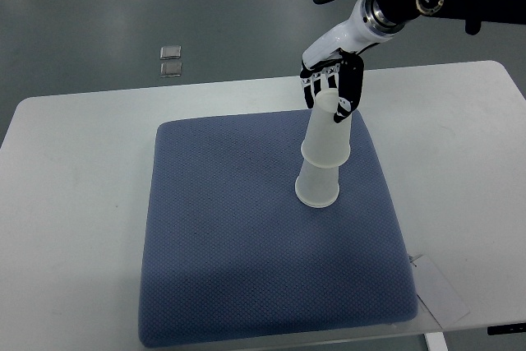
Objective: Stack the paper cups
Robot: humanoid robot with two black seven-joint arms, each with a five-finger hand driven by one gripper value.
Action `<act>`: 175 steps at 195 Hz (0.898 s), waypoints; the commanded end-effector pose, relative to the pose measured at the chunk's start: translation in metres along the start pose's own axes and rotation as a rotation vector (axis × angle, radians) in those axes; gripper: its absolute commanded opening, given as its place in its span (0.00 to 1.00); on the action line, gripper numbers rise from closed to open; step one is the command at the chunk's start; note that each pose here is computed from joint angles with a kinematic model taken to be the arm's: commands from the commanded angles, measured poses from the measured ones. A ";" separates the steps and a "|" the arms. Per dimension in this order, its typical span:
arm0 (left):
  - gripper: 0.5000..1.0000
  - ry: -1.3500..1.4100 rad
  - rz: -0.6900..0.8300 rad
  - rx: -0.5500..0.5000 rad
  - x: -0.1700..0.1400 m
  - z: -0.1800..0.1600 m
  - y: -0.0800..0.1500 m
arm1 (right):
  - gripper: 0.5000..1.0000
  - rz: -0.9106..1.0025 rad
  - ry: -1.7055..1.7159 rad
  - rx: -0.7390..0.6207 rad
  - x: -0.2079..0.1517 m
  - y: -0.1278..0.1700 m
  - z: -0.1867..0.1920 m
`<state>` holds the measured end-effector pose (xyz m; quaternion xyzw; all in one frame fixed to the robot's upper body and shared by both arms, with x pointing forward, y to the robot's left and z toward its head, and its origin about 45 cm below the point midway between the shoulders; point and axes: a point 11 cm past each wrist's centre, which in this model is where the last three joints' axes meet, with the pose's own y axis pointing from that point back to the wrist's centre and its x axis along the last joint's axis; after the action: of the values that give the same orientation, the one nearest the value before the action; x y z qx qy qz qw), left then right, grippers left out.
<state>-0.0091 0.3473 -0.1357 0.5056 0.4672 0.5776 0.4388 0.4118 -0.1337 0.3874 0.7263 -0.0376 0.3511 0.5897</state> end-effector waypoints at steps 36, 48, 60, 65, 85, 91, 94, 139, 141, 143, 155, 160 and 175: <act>1.00 0.000 0.000 0.000 0.000 0.000 0.000 | 0.48 -0.001 -0.010 0.004 -0.001 0.000 0.001; 1.00 0.000 0.000 0.000 0.000 0.000 0.000 | 0.50 -0.002 -0.009 0.004 -0.001 0.000 0.001; 1.00 0.000 0.000 0.000 0.000 0.000 0.000 | 0.52 -0.002 -0.009 0.004 -0.001 0.000 0.001; 1.00 0.000 0.000 0.001 0.000 0.000 0.000 | 0.54 -0.001 -0.010 0.004 -0.001 0.000 0.001; 1.00 0.000 0.000 0.001 0.000 0.000 0.000 | 0.59 -0.004 -0.010 0.005 -0.002 0.000 0.001; 1.00 0.000 0.000 0.000 0.000 0.000 0.000 | 0.62 -0.003 -0.010 0.007 -0.001 0.000 0.000; 1.00 0.000 0.000 0.000 0.000 0.000 0.000 | 0.65 -0.003 -0.011 0.007 -0.001 0.000 0.000; 1.00 0.000 0.000 0.001 0.000 0.000 0.000 | 0.72 0.004 -0.014 0.016 0.001 0.002 -0.002; 1.00 0.000 0.000 0.001 0.000 0.000 0.000 | 0.72 0.004 -0.014 0.016 0.001 0.002 -0.002; 1.00 0.000 0.000 0.000 0.000 0.000 0.000 | 0.72 0.004 -0.014 0.016 0.001 0.002 -0.002; 1.00 0.000 0.000 0.000 0.000 0.000 0.000 | 0.72 0.006 -0.015 0.018 0.001 0.002 -0.002; 1.00 0.000 0.000 0.000 0.000 0.000 0.000 | 0.72 0.008 -0.014 0.017 0.002 0.003 -0.002; 1.00 0.000 0.000 0.000 0.000 0.000 0.000 | 0.72 0.016 -0.019 0.017 0.004 0.005 -0.002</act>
<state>-0.0092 0.3473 -0.1357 0.5056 0.4672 0.5776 0.4387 0.4106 -0.1320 0.3894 0.7341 -0.0407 0.3471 0.5822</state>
